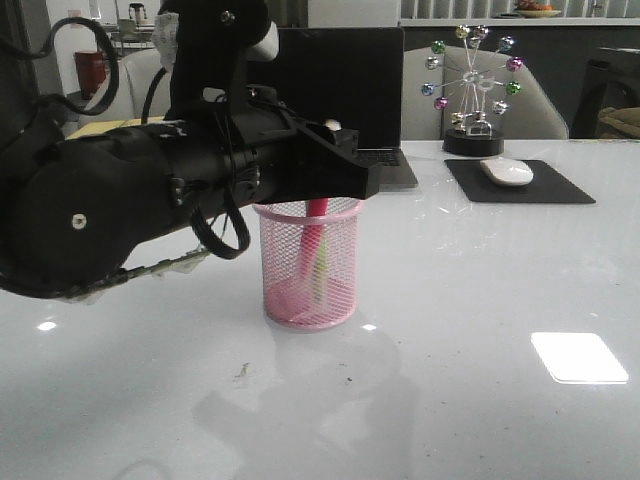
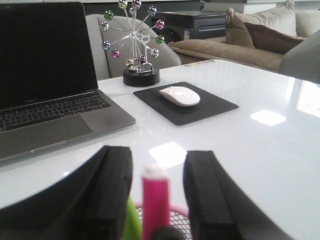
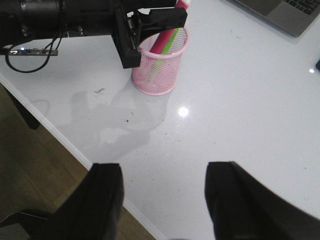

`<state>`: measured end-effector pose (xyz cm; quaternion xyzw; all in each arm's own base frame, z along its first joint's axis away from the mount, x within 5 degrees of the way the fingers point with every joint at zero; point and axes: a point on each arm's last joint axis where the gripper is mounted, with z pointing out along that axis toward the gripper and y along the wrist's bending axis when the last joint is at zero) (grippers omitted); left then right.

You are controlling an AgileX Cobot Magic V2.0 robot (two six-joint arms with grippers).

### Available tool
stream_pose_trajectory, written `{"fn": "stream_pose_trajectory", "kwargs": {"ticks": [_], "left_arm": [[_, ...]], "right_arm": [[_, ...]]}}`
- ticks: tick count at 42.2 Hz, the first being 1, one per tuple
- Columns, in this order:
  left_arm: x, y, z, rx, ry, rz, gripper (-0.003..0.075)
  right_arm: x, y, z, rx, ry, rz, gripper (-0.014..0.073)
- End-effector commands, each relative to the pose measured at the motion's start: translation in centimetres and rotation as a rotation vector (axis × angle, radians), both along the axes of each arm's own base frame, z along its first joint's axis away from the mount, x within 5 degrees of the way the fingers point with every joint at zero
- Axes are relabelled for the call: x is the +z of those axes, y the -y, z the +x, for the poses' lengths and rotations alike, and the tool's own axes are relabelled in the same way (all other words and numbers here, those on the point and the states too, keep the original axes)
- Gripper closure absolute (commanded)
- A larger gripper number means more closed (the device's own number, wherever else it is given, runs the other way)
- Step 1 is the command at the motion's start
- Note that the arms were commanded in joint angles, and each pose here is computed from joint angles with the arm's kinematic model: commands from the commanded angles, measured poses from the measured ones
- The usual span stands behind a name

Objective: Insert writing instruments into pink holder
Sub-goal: 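Lower the pink marker into the holder and open the left gripper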

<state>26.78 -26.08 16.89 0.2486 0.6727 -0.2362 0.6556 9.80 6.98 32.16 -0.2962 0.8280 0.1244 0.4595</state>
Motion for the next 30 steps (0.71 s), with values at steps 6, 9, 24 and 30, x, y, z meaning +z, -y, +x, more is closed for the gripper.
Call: {"fn": "stream_pose_trajectory", "kwargs": {"ticks": [6, 9, 24, 30], "left_arm": [[4.0, 0.1, -0.3, -0.005, 0.125, -0.118, 0.0288], [5.1, -0.1, -0.4, -0.007, 0.11, -0.108, 0.0288], [13.8, -2.5, -3.5, -0.089, -0.109, 0.211, 0.0283], [17.3, -5.1, -5.3, -0.109, -0.232, 0.33, 0.0283]], "right_arm": [[1.5, -0.1, 0.2, 0.002, 0.089, 0.047, 0.0117], [1.5, -0.1, 0.2, 0.002, 0.089, 0.047, 0.0117], [1.5, -0.1, 0.2, 0.002, 0.089, 0.047, 0.0117], [1.5, -0.1, 0.2, 0.002, 0.089, 0.047, 0.0117]]}}
